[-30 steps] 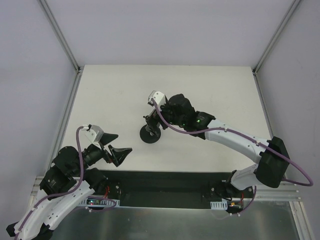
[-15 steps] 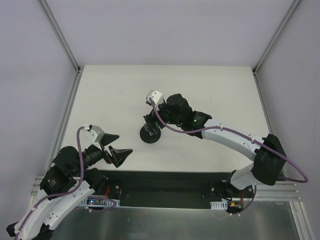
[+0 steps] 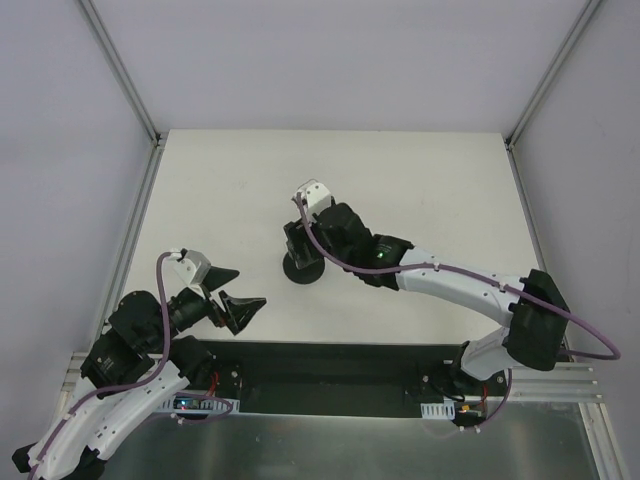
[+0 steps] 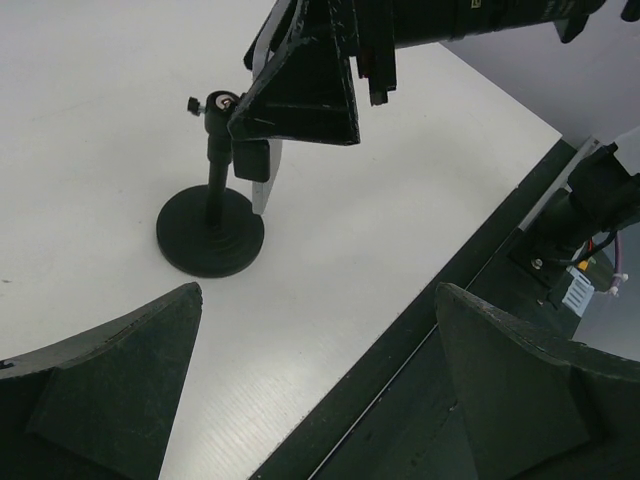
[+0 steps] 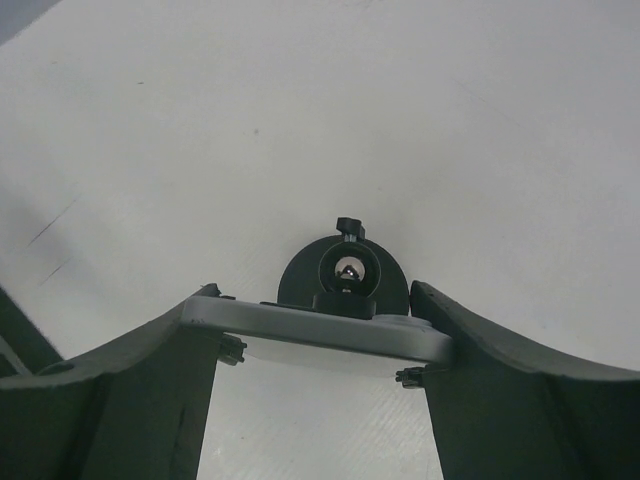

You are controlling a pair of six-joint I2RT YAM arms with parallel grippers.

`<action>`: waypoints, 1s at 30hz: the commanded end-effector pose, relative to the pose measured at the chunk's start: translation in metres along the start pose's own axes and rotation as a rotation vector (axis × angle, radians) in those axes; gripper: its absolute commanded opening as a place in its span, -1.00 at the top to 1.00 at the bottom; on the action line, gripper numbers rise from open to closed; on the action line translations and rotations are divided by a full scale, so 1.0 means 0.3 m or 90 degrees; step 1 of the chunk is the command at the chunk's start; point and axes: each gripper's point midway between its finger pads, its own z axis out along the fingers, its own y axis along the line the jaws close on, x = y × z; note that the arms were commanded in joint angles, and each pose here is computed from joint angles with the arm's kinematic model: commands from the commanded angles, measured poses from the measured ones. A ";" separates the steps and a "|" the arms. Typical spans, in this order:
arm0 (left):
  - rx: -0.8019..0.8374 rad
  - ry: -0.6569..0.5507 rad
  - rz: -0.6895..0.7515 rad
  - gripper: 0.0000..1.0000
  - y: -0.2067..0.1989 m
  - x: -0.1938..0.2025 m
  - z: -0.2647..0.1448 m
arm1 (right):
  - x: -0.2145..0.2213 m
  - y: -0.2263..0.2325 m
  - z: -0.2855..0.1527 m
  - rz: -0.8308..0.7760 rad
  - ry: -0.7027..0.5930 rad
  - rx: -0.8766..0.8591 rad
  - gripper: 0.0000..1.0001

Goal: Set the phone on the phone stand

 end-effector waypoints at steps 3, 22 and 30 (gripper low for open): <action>0.002 -0.016 0.010 -0.98 0.000 -0.024 0.013 | -0.168 -0.327 -0.297 0.138 -0.078 0.521 0.98; 0.008 -0.012 0.010 -0.98 -0.006 -0.021 0.015 | 0.126 -0.804 -0.996 0.447 -0.183 1.046 0.99; 0.007 -0.004 0.009 -0.98 -0.005 -0.015 0.021 | 0.290 -0.888 -1.285 0.450 -0.144 1.230 0.99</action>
